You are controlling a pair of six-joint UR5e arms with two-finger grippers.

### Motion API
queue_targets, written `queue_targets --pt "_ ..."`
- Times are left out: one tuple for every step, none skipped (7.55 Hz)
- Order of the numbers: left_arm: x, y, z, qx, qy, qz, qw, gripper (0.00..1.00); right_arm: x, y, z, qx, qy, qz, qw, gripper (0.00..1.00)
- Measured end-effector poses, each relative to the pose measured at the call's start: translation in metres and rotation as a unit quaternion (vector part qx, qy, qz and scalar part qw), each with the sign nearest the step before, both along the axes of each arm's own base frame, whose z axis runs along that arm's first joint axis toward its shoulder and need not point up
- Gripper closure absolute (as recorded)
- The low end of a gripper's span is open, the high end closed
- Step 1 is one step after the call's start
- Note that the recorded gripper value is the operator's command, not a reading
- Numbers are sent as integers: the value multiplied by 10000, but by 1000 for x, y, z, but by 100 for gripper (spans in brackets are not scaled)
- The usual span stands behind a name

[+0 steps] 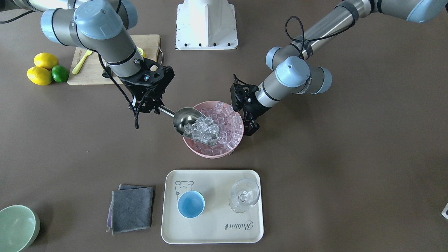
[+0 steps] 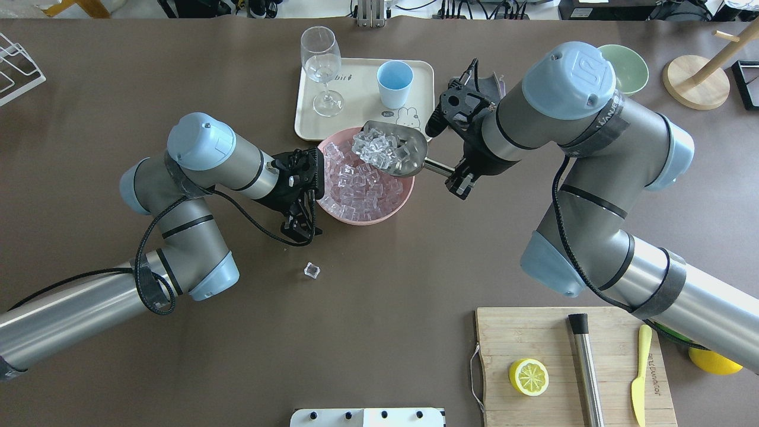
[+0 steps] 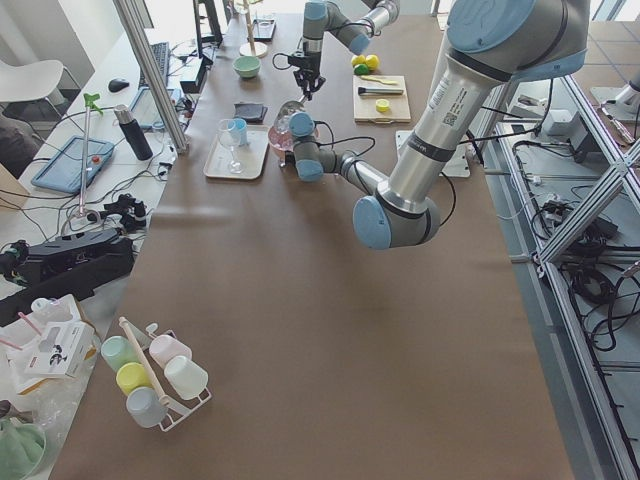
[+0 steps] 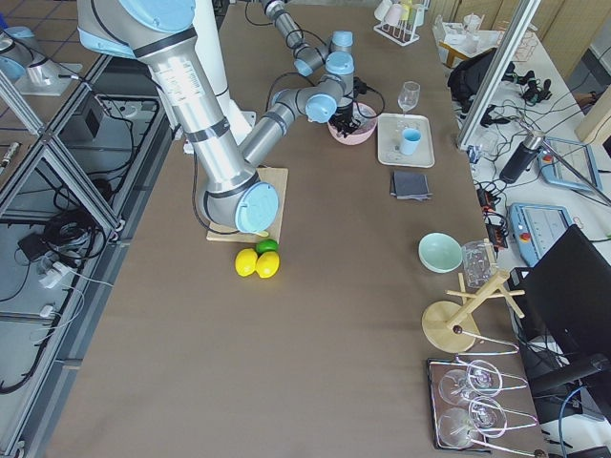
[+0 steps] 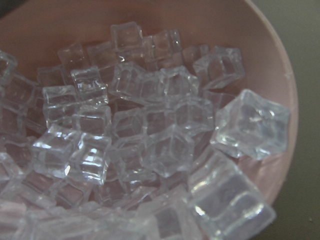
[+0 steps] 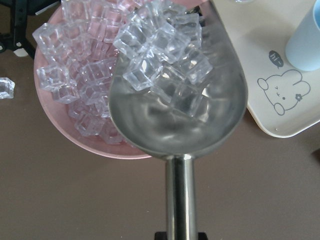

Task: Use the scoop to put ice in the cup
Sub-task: 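Lift the filled scoop with the right gripper toward the light-blue cup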

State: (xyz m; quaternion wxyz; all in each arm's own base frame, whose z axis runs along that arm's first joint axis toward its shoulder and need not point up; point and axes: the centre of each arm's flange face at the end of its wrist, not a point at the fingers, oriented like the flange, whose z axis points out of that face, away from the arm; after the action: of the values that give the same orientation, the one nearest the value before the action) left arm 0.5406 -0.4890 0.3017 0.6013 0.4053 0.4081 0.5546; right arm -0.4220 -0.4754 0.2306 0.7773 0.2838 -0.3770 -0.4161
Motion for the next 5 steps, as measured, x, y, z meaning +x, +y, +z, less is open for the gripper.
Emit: queue_targets --pt "-1 0 0 3 3 -1 10000 1 10 -7 -1 -123 -46 112 9999 100" --pt "-3 1 -1 15 16 -7 10000 1 19 -14 -3 -238 -70 244 9994 100" --pt "-7 2 -2 25 28 -15 10000 1 30 -24 -4 -372 -80 422 9984 100" --pt "-12 3 0 26 29 -23 10000 1 41 -37 -7 -536 -34 618 9966 100" --pt "-16 5 3 19 21 -30 10000 1 49 -53 -13 -708 37 807 9942 100"
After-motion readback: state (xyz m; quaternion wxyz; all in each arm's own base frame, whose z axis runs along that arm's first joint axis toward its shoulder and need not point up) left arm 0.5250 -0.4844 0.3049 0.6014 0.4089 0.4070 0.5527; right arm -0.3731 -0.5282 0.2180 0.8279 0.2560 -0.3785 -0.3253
